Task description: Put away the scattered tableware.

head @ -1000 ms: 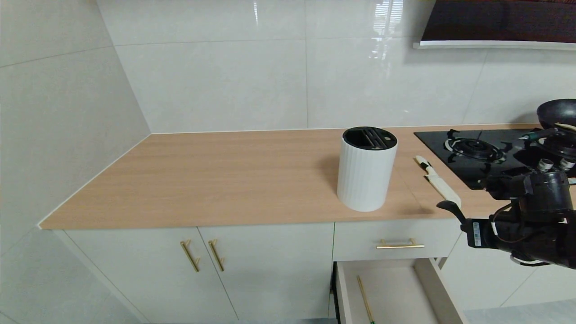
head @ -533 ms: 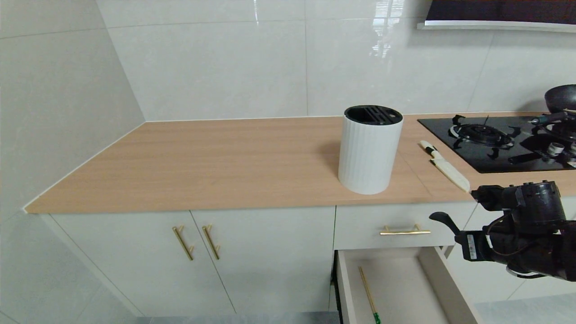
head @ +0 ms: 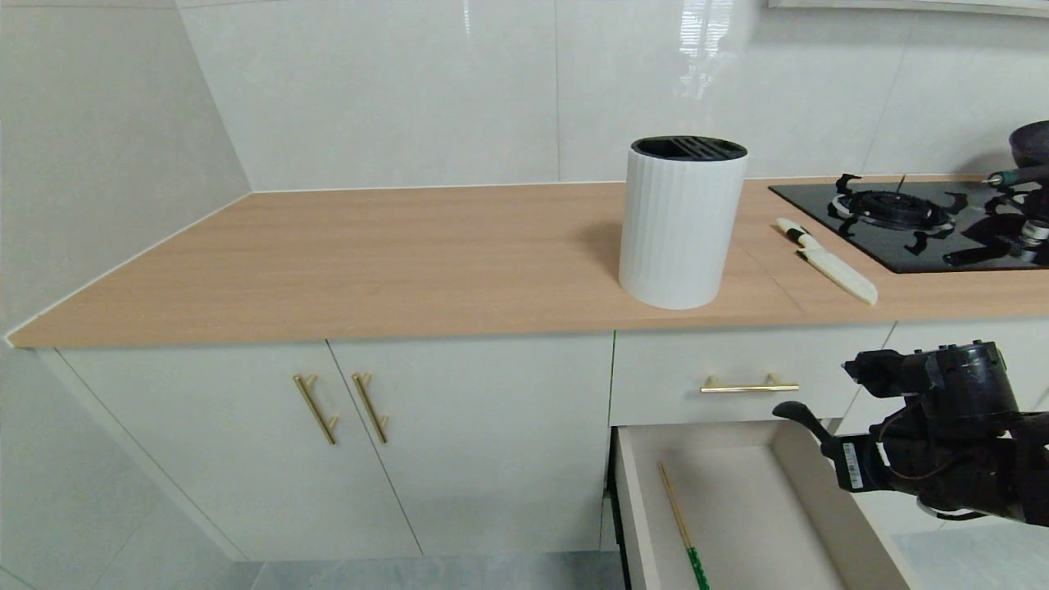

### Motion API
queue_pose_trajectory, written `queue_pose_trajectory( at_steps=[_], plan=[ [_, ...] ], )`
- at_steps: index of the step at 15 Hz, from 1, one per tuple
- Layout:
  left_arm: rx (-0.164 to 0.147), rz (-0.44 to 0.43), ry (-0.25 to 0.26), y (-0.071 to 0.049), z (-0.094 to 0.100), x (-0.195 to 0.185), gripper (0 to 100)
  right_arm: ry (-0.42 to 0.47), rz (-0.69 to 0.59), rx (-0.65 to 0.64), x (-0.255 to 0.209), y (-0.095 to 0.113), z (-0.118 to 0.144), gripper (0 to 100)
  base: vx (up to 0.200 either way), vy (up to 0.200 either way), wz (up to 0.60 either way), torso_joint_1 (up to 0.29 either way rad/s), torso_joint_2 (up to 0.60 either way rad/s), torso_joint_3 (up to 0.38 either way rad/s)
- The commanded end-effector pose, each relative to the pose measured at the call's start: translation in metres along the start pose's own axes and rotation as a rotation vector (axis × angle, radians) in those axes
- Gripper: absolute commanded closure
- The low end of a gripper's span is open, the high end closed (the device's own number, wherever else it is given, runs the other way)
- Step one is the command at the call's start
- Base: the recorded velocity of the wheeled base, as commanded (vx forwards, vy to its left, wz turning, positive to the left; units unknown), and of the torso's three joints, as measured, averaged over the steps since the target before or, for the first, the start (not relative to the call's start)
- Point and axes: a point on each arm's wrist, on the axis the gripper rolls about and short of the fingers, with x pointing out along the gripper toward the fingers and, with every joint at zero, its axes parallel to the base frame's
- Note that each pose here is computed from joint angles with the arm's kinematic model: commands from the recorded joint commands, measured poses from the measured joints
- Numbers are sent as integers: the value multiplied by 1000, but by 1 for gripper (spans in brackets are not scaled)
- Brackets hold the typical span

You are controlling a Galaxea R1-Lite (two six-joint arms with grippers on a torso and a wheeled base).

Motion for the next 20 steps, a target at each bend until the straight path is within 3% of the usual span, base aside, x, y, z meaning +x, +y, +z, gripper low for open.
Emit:
queue_pose_trajectory(
  at_steps=[1,14,20],
  plan=[
    [0,1,0,0,0,0,0,16,1,-3,3,1,-2,100,0,0,0,-207,491,281],
    [0,1,0,0,0,0,0,24,10,-19,26,7,-15,100,0,0,0,-172,462,283],
    [0,1,2,0,0,0,0,30,13,-23,28,9,-16,100,0,0,0,-21,74,44]
  ],
)
